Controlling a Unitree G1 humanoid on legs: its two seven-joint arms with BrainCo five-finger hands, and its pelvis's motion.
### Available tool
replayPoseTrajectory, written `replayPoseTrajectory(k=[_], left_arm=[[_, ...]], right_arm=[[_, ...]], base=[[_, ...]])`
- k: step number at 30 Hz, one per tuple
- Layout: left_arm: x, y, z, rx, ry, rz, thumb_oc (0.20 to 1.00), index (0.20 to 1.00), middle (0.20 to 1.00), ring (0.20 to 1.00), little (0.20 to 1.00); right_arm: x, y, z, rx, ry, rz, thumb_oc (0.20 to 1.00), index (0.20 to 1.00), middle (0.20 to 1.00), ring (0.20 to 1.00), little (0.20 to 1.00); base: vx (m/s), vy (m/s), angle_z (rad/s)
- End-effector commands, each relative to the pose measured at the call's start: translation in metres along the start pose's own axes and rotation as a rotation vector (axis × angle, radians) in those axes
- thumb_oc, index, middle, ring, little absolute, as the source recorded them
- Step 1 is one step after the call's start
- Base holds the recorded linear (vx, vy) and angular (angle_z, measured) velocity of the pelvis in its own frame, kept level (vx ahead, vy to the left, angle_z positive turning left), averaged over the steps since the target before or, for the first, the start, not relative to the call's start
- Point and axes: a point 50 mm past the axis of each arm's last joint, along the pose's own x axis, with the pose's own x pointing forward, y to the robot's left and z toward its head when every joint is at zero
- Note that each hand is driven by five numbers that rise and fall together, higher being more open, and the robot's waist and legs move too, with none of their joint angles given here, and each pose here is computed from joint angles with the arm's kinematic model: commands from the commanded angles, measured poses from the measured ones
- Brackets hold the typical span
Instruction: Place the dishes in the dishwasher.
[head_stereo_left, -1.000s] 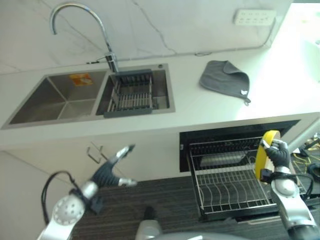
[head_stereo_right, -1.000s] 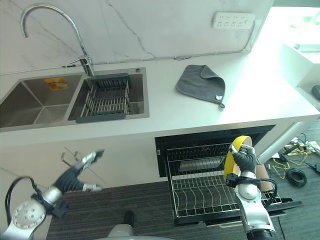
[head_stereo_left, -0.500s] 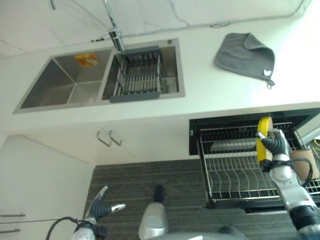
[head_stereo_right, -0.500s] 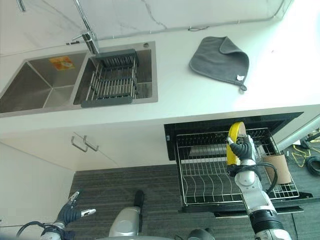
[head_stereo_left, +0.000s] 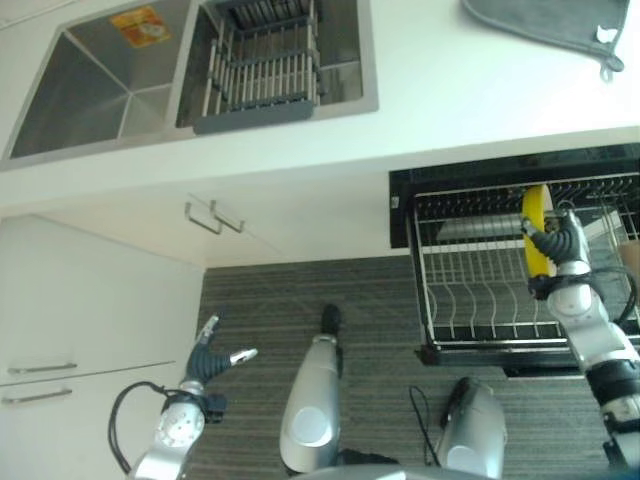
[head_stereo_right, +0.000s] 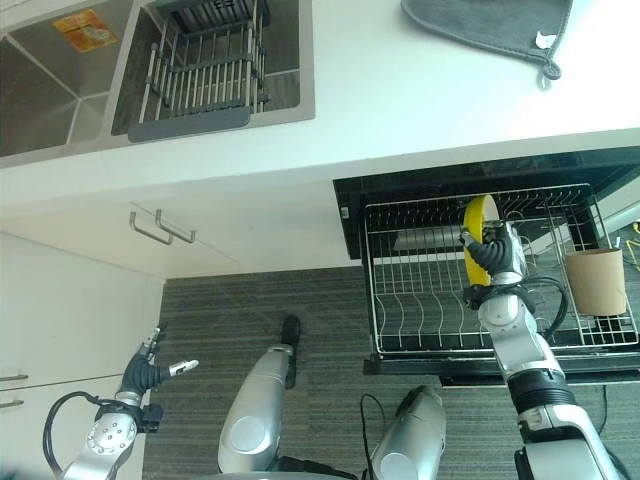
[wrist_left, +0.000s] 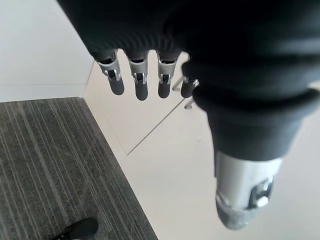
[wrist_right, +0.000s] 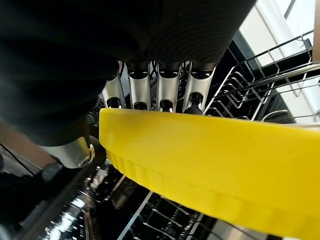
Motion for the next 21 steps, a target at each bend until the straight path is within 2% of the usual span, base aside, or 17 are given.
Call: replayPoseTrajectory(k=[1, 11, 21], left_arm=[[-0.002, 0.02, 0.002, 0.01, -0.028, 0.053, 1.0, 1.0, 1.0, 1.0, 1.0], [0.005, 0.016, 0.012, -0.014, -0.071, 0.048, 1.0, 1.0, 1.0, 1.0, 1.0], [0.014, 0.013, 0.024, -0.034, -0.116, 0.032, 1.0, 1.0, 1.0, 1.0, 1.0]], right_arm=[[0.021, -0.02, 0.022, -0.012, -0.101, -0.095, 0.2, 0.2, 0.2, 0.2, 0.2], [0.041, -0.019, 0.012, -0.102, 0.015, -0.049, 0.2, 0.2, 0.2, 0.2, 0.2], [0.062, -0.014, 0.03, -0.254, 0.023, -0.001, 0.2, 0.2, 0.2, 0.2, 0.2]], base=[[-0.09, -0.015, 0.02], [-0.09, 0.034, -0.03], [-0.05, 0.036, 0.02]])
